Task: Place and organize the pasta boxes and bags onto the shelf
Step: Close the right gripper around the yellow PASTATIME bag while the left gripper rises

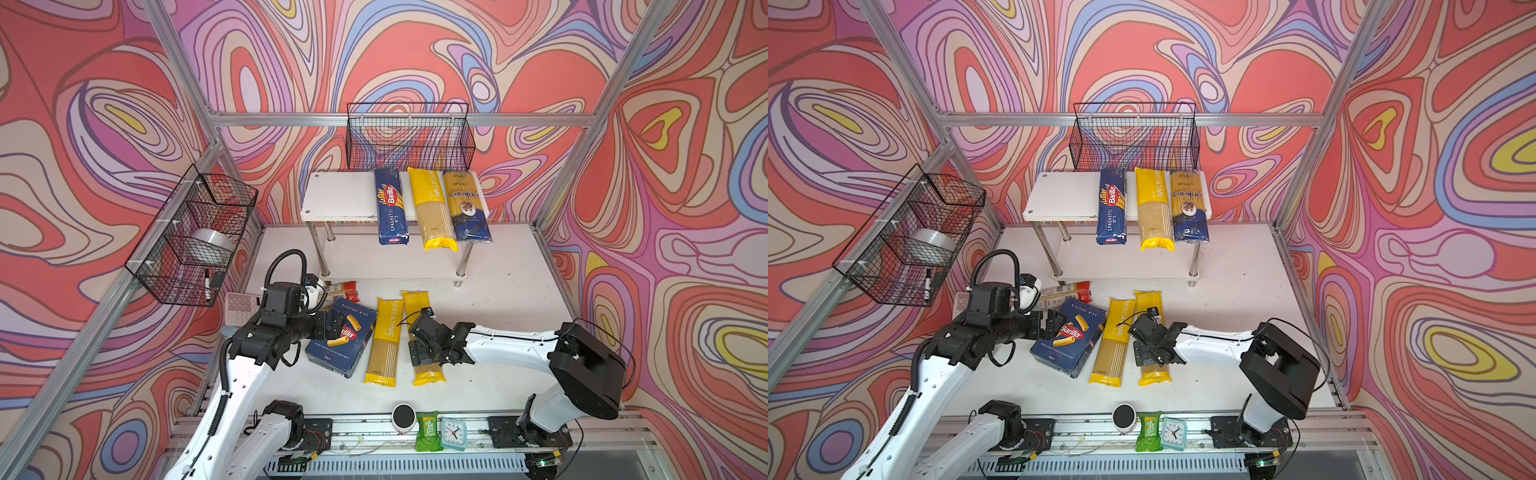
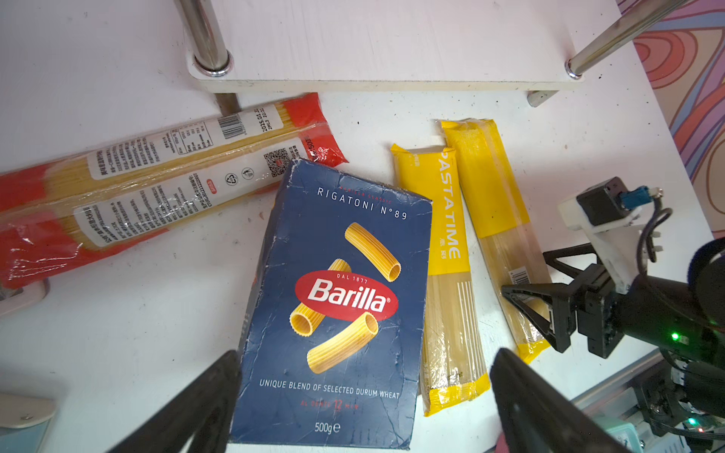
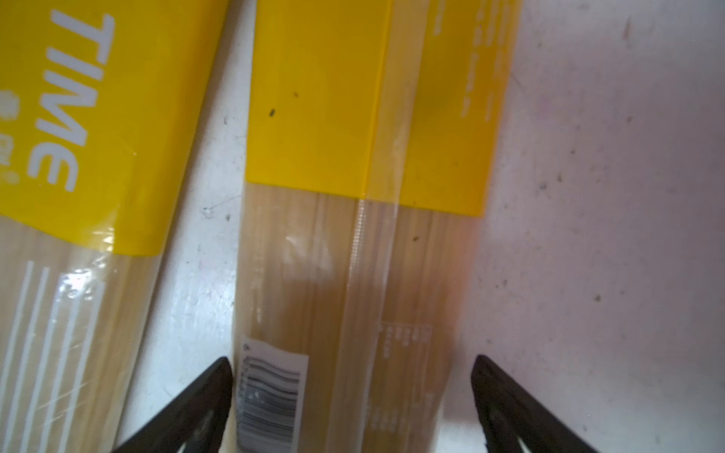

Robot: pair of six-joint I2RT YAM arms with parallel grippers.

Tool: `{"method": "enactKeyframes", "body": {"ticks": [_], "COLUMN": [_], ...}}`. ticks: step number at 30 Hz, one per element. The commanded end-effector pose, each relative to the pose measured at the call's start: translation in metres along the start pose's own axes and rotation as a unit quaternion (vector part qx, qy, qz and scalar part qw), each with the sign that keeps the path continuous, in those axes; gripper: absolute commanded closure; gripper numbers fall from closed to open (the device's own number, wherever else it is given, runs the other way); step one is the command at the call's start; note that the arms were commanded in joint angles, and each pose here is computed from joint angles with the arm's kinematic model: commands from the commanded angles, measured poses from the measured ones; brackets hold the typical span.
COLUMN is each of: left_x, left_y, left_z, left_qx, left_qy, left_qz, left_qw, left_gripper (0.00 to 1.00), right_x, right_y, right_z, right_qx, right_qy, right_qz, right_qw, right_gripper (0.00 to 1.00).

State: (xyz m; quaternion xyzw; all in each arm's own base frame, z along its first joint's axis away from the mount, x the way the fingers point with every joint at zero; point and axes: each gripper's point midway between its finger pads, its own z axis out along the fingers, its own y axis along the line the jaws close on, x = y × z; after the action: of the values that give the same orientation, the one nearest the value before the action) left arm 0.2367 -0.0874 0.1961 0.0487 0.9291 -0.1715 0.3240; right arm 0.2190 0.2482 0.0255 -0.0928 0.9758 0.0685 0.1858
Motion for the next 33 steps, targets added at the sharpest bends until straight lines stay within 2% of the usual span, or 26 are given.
{"method": "enactKeyframes", "body": {"ticks": [1, 5, 11, 20, 27, 33], "left_x": [0.002, 0.002, 0.002, 0.003, 0.003, 0.003], "left_y": [0.003, 0.003, 0.004, 0.007, 0.008, 0.008], "left_z": [0.0, -0.001, -0.001, 0.0, -0.001, -0.001], "left_qx": [-0.008, -0.01, -0.013, -0.019, -0.022, -0.023], "left_qy": [-0.001, -0.004, -0.005, -0.002, -0.002, -0.003], "left_qz": [0.005, 0.005, 0.004, 0.003, 0.001, 0.002], "left_qw": [1.0, 1.0, 1.0, 1.0, 1.0, 1.0], "left_gripper": [0.0, 0.0, 0.0, 0.0, 0.0, 0.0], "right_x": [0.003, 0.008, 0.014, 0.014, 0.013, 0.007], "right_y": [0.001, 0.001, -0.001, -0.005, -0.008, -0.002], "right_z": [0.006, 0.011, 0.015, 0.012, 0.009, 0.0], "right_qx": [-0.003, -0.005, -0.001, 0.007, 0.004, -0.02], "right_qy": [0.004, 0.01, 0.017, 0.007, -0.004, -0.021], "right_qz": [0.004, 0.007, 0.01, 0.019, 0.032, 0.047], "right_qw": [1.0, 1.0, 1.0, 1.0, 0.999, 0.998], "right_gripper": [0.02, 0.04, 0.11, 0.32, 0.45, 0.65]}}
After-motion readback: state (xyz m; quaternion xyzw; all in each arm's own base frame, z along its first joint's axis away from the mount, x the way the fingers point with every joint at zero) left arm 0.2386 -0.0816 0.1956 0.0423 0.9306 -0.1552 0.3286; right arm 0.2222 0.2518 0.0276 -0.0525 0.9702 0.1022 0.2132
